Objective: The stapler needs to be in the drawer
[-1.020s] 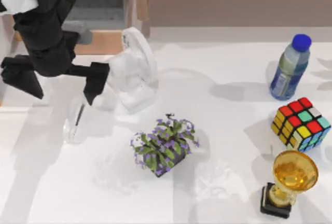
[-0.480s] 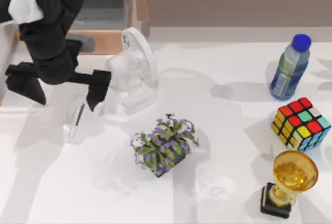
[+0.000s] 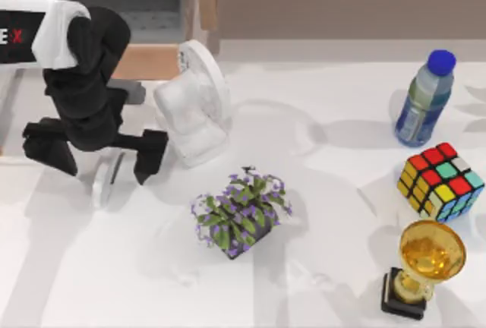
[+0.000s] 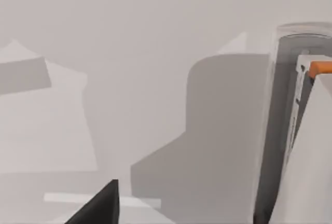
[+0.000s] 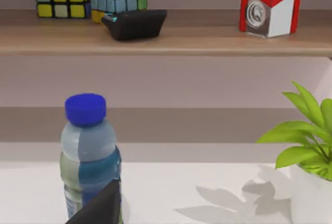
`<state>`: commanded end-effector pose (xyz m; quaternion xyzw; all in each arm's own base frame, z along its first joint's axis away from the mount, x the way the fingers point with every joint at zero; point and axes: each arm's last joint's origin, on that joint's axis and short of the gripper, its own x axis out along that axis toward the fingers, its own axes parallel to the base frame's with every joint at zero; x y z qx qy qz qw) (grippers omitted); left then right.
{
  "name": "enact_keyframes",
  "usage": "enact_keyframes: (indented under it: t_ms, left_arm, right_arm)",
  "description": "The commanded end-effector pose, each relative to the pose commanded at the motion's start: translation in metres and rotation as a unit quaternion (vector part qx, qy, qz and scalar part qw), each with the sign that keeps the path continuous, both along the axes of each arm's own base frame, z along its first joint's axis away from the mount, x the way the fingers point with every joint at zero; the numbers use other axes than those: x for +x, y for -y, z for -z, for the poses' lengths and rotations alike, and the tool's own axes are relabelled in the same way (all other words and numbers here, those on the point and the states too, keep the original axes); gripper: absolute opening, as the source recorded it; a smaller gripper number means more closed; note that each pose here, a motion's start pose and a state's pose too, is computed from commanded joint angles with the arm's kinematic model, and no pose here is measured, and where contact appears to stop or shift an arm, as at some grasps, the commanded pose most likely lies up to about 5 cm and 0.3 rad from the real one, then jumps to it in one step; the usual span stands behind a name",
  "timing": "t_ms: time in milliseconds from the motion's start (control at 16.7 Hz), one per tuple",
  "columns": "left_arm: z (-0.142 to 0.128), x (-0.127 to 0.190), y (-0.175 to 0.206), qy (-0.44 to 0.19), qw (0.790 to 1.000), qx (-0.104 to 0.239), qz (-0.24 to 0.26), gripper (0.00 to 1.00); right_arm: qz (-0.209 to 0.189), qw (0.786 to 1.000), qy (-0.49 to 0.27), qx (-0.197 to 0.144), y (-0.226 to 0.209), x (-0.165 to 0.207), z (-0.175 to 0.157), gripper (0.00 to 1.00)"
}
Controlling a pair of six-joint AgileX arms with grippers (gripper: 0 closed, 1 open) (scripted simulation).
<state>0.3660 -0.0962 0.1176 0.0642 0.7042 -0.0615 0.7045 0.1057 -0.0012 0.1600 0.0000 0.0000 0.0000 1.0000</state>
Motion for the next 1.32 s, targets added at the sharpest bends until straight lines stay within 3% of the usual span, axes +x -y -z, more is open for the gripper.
enact_keyframes:
  t_ms: [60, 840, 1320]
  left_arm:
    - [0.0000, 0.0000, 0.0000, 0.000, 1.000, 0.000, 0.000, 1.00]
    - [0.0000, 0.0000, 0.0000, 0.000, 1.000, 0.000, 0.000, 0.02]
    - [0.0000, 0.0000, 0.0000, 0.000, 1.000, 0.000, 0.000, 0.00]
  right_arm:
    - [0.000, 1.000, 0.000, 0.000, 0.0000, 0.0000, 0.0000, 1.00]
    - [0.000, 1.000, 0.000, 0.000, 0.0000, 0.0000, 0.0000, 1.00]
    - [0.000, 1.000, 0.000, 0.000, 0.0000, 0.0000, 0.0000, 1.00]
